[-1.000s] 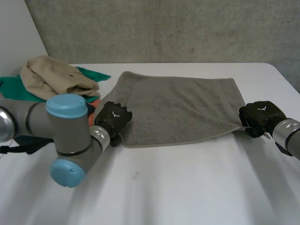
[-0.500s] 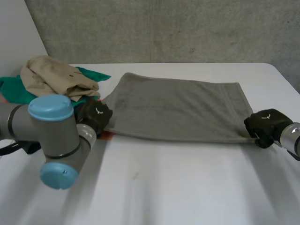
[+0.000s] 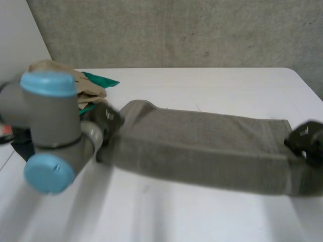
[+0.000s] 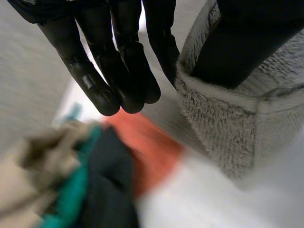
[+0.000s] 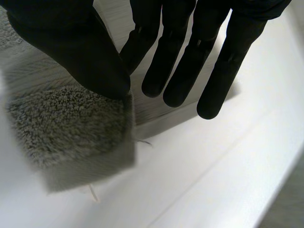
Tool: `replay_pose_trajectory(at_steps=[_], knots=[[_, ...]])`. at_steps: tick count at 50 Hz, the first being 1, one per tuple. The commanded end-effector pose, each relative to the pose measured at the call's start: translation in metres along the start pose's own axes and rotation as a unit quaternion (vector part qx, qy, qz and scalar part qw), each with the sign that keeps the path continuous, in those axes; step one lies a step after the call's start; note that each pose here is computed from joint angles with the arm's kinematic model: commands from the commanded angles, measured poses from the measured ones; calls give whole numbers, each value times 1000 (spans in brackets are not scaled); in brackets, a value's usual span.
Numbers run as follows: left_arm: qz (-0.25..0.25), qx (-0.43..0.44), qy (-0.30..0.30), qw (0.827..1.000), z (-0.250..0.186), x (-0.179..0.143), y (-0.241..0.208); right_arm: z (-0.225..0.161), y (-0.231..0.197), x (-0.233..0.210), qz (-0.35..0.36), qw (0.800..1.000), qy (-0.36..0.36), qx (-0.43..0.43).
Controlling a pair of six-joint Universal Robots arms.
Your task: Fold the laundry.
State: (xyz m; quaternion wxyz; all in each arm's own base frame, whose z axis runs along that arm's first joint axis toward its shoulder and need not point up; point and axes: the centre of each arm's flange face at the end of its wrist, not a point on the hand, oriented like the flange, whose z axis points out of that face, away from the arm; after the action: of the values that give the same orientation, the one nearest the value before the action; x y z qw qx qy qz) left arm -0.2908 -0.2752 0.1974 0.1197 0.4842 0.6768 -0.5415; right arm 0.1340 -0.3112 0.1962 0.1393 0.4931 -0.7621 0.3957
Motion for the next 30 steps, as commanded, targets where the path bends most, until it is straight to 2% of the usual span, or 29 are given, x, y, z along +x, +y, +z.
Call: replay_pose_trajectory(at_steps=[1,2,3,4,5,7,8,11,13,19,21,27,28,30], knots=[[-26,138,-142,980,20,-72,-81,9,-58,71,34,973,181,139],[-30,162,-167,972,17,-86,-94,6,-68,83,41,963,211,162],[-41,206,-218,953,10,-114,-116,-3,-84,109,58,939,270,206],[-47,230,-247,940,4,-129,-127,-10,-92,121,68,924,298,228],[-58,270,-307,911,-7,-160,-143,-26,-106,145,86,891,352,273],[-73,303,-357,881,-20,-186,-155,-43,-117,163,102,858,396,312],[-84,329,-389,857,-30,-203,-163,-58,-126,175,113,829,424,347],[-92,356,-405,837,-39,-214,-170,-78,-140,178,122,802,436,390],[-91,359,-397,840,-37,-213,-170,-80,-144,173,120,803,428,397],[-102,319,-346,876,-11,-188,-142,-64,-142,149,114,828,379,397],[-105,311,-335,883,-4,-181,-133,-57,-139,144,116,837,367,389],[-108,262,-289,914,33,-144,-89,-11,-119,98,129,890,277,339],[-105,243,-270,926,43,-128,-75,3,-110,84,134,905,248,318],[-101,226,-246,937,52,-111,-61,17,-98,70,139,920,220,295]])
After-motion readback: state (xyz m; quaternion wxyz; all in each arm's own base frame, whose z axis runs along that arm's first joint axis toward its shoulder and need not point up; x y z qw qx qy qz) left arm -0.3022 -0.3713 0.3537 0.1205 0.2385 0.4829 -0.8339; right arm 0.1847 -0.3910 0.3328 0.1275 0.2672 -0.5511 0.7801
